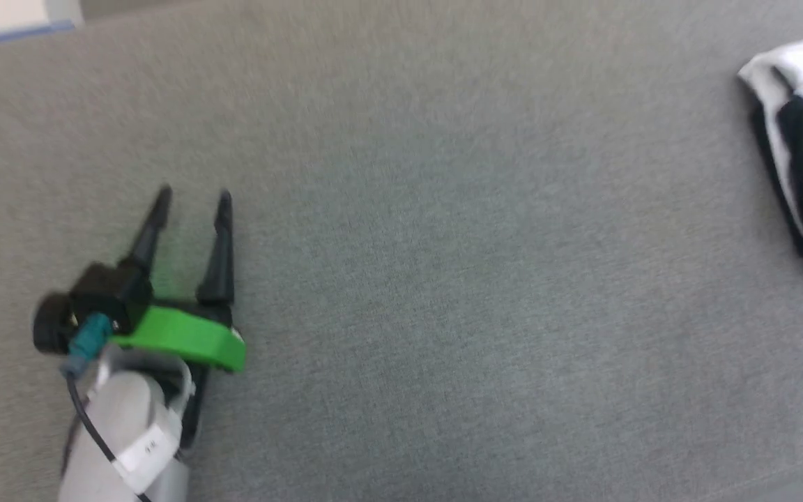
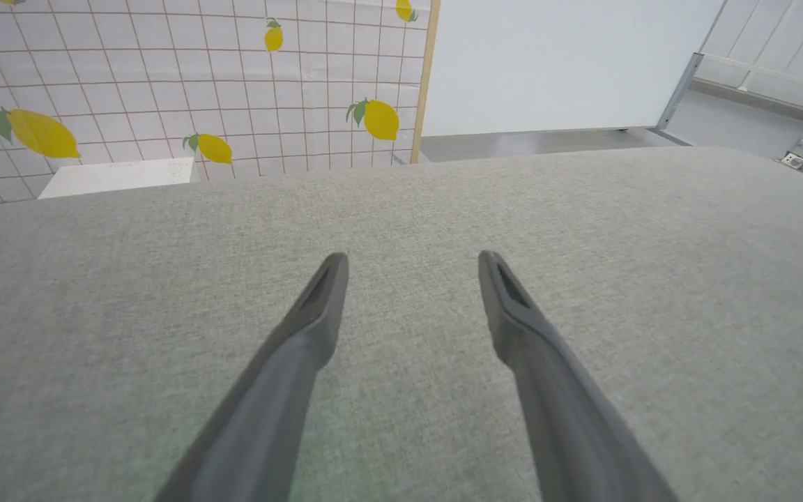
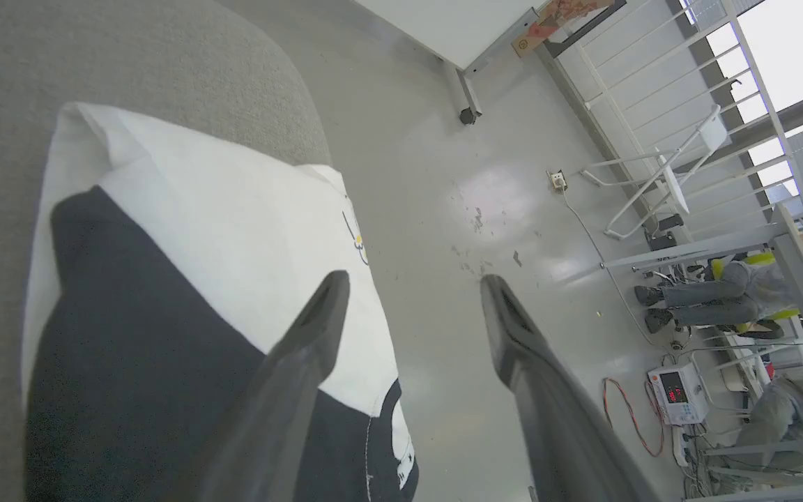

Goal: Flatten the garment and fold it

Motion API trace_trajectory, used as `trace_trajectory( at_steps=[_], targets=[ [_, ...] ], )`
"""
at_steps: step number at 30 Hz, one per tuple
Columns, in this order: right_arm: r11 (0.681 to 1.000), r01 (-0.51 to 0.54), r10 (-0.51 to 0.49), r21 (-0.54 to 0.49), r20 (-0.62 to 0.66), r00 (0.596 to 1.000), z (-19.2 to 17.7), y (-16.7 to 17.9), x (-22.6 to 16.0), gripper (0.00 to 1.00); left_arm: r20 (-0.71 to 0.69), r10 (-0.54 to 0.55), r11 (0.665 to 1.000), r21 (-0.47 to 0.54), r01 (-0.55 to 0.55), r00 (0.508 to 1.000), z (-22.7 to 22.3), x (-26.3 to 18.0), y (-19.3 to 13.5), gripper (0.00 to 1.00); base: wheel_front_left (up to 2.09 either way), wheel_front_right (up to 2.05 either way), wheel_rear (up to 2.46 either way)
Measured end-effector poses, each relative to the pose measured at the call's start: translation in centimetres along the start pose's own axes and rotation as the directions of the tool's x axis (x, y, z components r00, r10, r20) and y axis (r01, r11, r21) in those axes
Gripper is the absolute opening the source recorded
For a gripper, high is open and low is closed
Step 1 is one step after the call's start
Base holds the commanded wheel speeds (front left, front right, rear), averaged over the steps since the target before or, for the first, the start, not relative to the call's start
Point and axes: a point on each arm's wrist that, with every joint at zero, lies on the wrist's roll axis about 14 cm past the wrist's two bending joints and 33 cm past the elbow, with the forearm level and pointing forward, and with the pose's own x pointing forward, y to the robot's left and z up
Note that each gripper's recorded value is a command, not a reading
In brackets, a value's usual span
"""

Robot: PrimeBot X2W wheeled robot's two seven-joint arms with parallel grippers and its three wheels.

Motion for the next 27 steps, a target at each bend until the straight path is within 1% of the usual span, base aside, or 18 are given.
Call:
trace_trajectory(
  at_steps=[4, 7, 10, 12, 14, 15, 19, 23, 25, 27],
  targets=[
    [0.991, -0.025, 0.011, 0.13, 0.103, 0.995, 1.1, 0.2, -2.3, 1.0, -0.005, 0.02, 1.0, -0.012, -0.021, 1.0, 0.9, -2.2, -0.5, 1.0, 0.0, 0.0, 0.0],
    [0.972, -0.066, 0.02, 0.225, 0.2, 0.98, 2.4, 1.1, -4.4, 1.0, 0.009, 0.032, 0.999, -0.004, -0.032, 0.999, 2.2, -3.7, -1.0, 1.0, 0.0, 0.0, 0.0],
    [0.943, -0.129, 0.028, 0.307, 0.314, 0.949, 4.2, 2.2, -7.0, 1.0, 0.04, 0.059, 0.998, 0.004, -0.06, 0.997, 3.9, -5.2, -1.1, 1.0, 0.0, 0.0, 0.0],
    [0.923, -0.171, 0.024, 0.345, 0.392, 0.919, 5.6, 2.6, -8.7, 1.0, 0.073, 0.081, 0.997, 0.007, -0.082, 0.994, 5.3, -6.0, -0.9, 1.0, 0.0, 0.0, 0.0],
    [0.905, -0.217, 0.024, 0.366, 0.464, 0.885, 7.1, 3.2, -10.5, 1.0, 0.103, 0.101, 0.995, 0.007, -0.102, 0.99, 6.5, -6.8, -0.7, 1.0, 0.0, 0.0, 0.0],
    [0.891, -0.249, 0.028, 0.38, 0.502, 0.864, 8.0, 3.8, -11.5, 1.0, 0.115, 0.111, 0.994, 0.008, -0.112, 0.987, 7.0, -7.3, -0.6, 1.0, 0.0, 0.0, 0.0],
    [0.839, -0.363, 0.059, 0.405, 0.596, 0.801, 10.3, 6.5, -14.8, 1.0, 0.137, 0.156, 0.987, 0.01, -0.159, 0.978, 7.9, -9.6, 0.2, 1.0, 0.0, 0.0, 0.0],
    [0.782, -0.463, 0.091, 0.417, 0.659, 0.747, 12.2, 9.4, -17.9, 1.0, 0.162, 0.213, 0.976, 0.009, -0.218, 0.964, 8.8, -11.7, 1.4, 1.0, 0.0, 0.0, 0.0],
    [0.76, -0.502, 0.109, 0.414, 0.68, 0.725, 12.9, 10.5, -19.1, 1.0, 0.173, 0.233, 0.971, 0.01, -0.238, 0.957, 9.2, -12.6, 1.8, 1.0, 0.0, 0.0, 0.0],
    [0.745, -0.533, 0.135, 0.4, 0.692, 0.709, 13.2, 11.7, -19.9, 1.0, 0.18, 0.251, 0.967, 0.008, -0.256, 0.951, 9.5, -13.4, 2.1, 1.0, 0.0, 0.0, 0.0]
  ],
)
